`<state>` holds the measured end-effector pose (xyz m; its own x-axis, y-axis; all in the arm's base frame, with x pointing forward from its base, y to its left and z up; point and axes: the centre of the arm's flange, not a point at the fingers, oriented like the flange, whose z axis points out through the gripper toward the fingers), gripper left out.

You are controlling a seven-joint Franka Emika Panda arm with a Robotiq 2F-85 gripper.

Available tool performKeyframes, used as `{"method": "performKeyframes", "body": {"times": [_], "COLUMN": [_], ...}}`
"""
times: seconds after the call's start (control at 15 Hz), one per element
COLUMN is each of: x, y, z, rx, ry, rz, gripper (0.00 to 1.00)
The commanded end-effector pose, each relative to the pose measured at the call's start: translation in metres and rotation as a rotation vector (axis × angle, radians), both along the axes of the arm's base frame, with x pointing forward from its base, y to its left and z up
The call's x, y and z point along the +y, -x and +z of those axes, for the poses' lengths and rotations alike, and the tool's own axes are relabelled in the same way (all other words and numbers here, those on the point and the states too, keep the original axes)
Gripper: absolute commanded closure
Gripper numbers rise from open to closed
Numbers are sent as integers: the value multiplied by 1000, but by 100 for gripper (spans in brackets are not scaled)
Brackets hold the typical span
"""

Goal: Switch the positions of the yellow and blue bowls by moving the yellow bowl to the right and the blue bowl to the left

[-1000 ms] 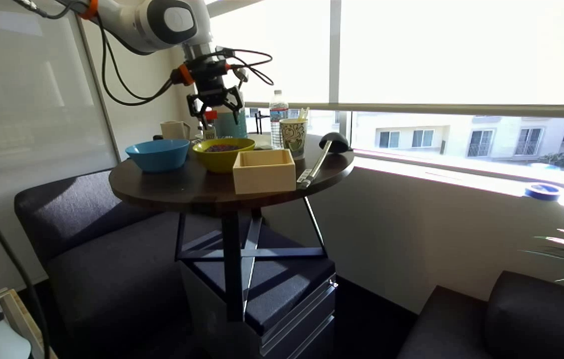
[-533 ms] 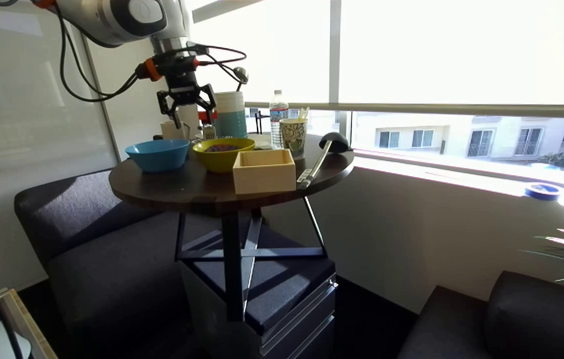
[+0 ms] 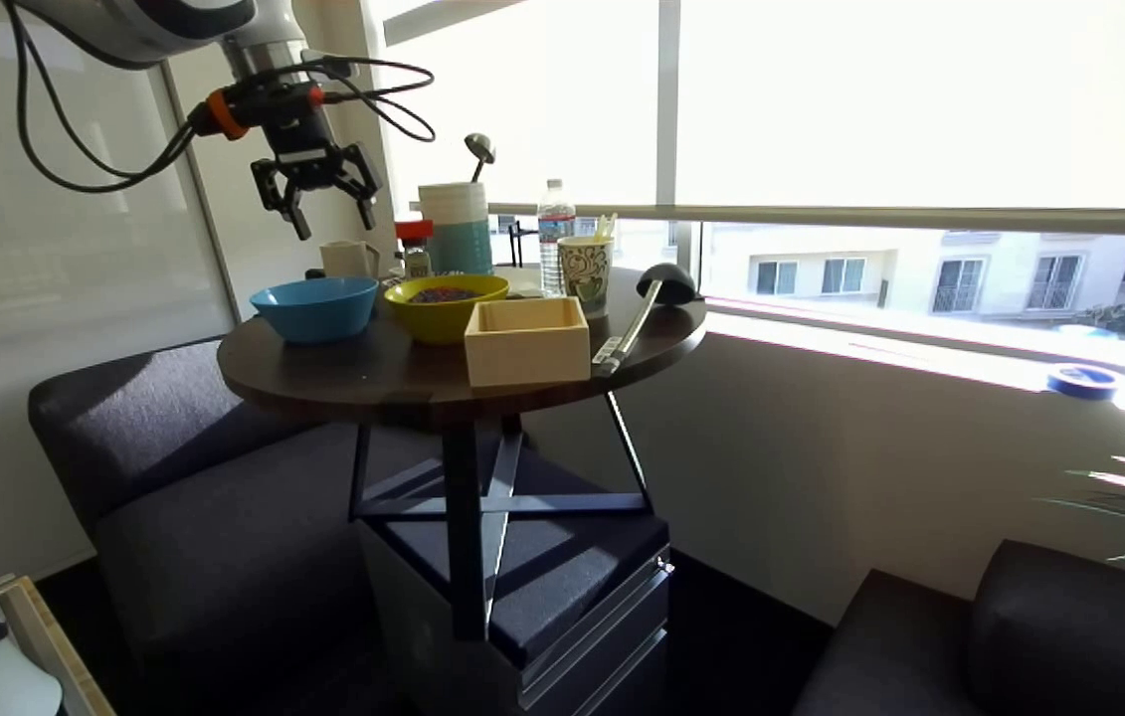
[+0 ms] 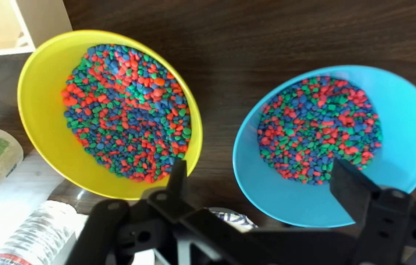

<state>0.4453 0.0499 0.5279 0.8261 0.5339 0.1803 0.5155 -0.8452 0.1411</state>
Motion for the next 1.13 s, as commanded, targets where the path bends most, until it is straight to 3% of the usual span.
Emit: {"method": "performKeyframes", "body": {"times": [0.0,0.53,0.6,1.07], "x": [6,0,1,0], "y": [39,56,47,48], "z": [12,25,28,28], "rx": [-52,-138,-100,-113], "ry": [7,23,4,8], "rz": [-22,-39,-26,-25], "gripper": [0,0,0,0]}}
